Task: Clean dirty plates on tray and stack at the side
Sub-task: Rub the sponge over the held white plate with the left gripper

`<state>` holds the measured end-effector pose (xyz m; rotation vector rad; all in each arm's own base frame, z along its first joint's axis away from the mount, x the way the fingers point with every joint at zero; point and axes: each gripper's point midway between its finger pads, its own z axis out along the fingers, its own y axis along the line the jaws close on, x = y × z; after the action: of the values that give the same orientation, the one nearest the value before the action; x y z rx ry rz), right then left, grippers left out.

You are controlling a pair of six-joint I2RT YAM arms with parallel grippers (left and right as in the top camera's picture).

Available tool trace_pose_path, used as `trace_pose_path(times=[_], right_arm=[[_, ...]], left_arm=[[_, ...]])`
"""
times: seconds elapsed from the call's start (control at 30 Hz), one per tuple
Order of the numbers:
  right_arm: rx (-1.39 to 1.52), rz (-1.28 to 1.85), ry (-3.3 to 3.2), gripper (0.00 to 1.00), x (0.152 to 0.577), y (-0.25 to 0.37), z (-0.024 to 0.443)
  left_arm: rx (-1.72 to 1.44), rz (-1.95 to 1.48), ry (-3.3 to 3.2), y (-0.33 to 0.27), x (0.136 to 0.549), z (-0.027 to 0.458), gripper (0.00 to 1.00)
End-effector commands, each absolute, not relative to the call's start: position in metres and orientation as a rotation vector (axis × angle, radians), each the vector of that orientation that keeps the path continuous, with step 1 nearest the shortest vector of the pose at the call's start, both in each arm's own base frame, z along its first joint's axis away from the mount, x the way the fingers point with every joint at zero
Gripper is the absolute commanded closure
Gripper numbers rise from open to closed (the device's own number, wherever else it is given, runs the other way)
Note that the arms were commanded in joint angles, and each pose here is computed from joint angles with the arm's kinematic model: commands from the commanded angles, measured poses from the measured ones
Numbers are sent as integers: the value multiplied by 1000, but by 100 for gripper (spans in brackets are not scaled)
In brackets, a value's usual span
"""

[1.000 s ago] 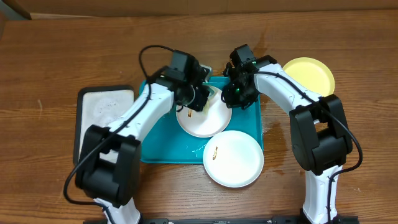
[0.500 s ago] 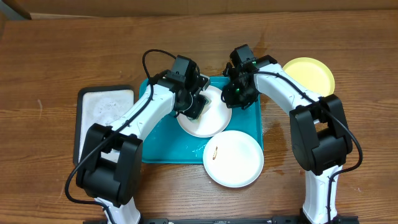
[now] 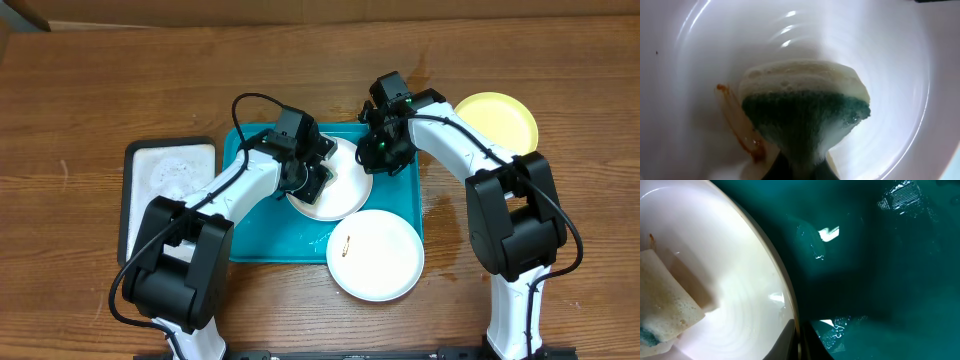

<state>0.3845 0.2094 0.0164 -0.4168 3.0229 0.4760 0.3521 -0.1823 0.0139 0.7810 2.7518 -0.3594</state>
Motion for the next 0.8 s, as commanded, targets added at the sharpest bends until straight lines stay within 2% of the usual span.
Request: trace_pose_path(times=[0.0, 0.3, 0.77], right_arm=[[-430, 499, 2975, 96, 394, 214, 30], [-430, 497, 2980, 96, 393, 214, 30], [-430, 497, 2980, 96, 393, 214, 30]], left_arm=[[855, -323, 2756, -176, 341, -2, 96], [814, -70, 2744, -148, 353, -12, 96], [815, -29, 2655, -149, 373, -6, 96]])
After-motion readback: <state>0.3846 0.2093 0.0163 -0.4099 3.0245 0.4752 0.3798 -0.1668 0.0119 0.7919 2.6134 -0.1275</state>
